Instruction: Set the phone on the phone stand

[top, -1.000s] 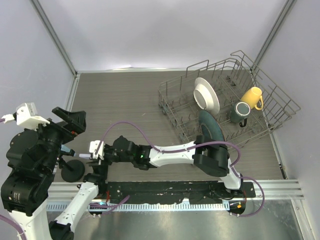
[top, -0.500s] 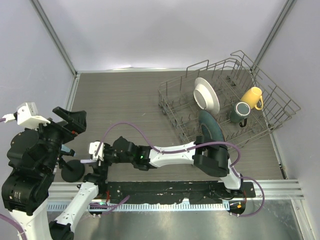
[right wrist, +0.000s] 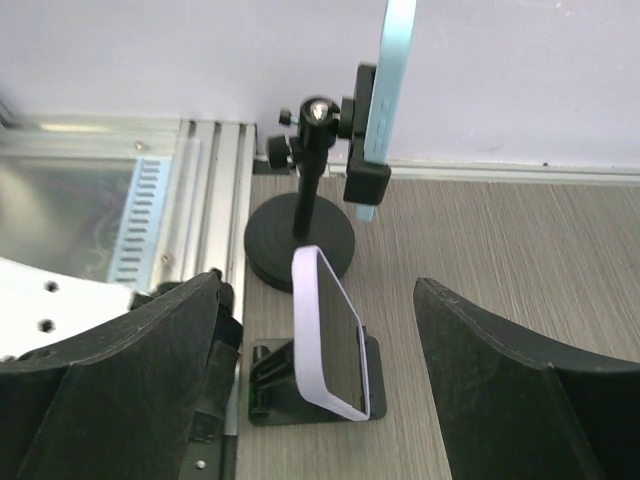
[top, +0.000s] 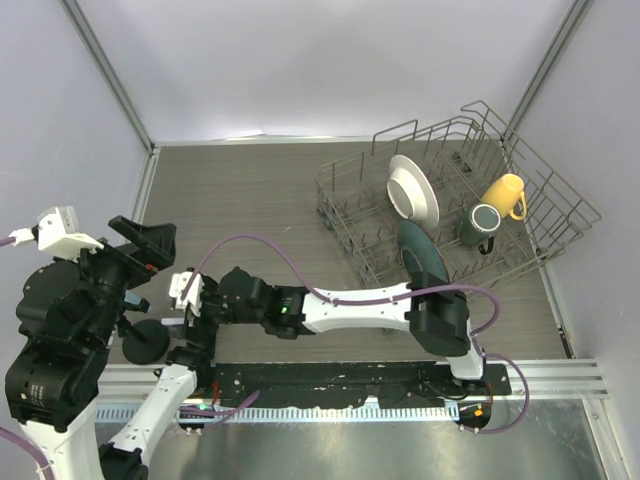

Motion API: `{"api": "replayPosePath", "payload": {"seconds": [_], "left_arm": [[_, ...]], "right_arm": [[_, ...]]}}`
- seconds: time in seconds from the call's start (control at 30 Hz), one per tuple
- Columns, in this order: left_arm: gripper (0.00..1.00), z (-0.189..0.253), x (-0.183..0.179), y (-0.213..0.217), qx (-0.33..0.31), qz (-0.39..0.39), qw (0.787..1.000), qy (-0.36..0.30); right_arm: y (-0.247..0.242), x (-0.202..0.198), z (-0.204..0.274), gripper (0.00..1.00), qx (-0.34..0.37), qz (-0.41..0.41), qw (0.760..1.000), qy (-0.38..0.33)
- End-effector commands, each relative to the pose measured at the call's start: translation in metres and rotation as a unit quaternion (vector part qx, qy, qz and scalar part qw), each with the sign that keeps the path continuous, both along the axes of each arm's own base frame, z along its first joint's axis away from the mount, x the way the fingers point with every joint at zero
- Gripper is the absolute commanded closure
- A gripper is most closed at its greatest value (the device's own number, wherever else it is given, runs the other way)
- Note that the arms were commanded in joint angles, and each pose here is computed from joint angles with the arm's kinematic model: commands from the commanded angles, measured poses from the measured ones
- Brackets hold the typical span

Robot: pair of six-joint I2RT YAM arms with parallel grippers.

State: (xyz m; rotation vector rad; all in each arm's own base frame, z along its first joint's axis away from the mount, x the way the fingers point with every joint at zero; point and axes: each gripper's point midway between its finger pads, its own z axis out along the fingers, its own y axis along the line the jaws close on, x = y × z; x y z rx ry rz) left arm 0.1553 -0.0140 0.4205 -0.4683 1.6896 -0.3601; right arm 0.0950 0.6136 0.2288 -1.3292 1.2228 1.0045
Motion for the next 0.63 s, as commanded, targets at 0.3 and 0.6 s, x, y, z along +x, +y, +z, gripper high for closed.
{"api": "replayPosePath", "payload": {"seconds": [0.3,0.6], "left_arm": [[0.02,0.016,0.017,-0.038,-0.029,-0.091,0.995,-0.017],[0.02,0.019,0.040,-0.075,-0.054,-0.174,0.983,-0.004]], "right_arm": [[-0.215,0.084,0.066,0.15,-0.004,-0.426,0.898,0.112],[-0.436,0.075,0.140,0.14,0.160,-0.532,0.810,0.188]]}}
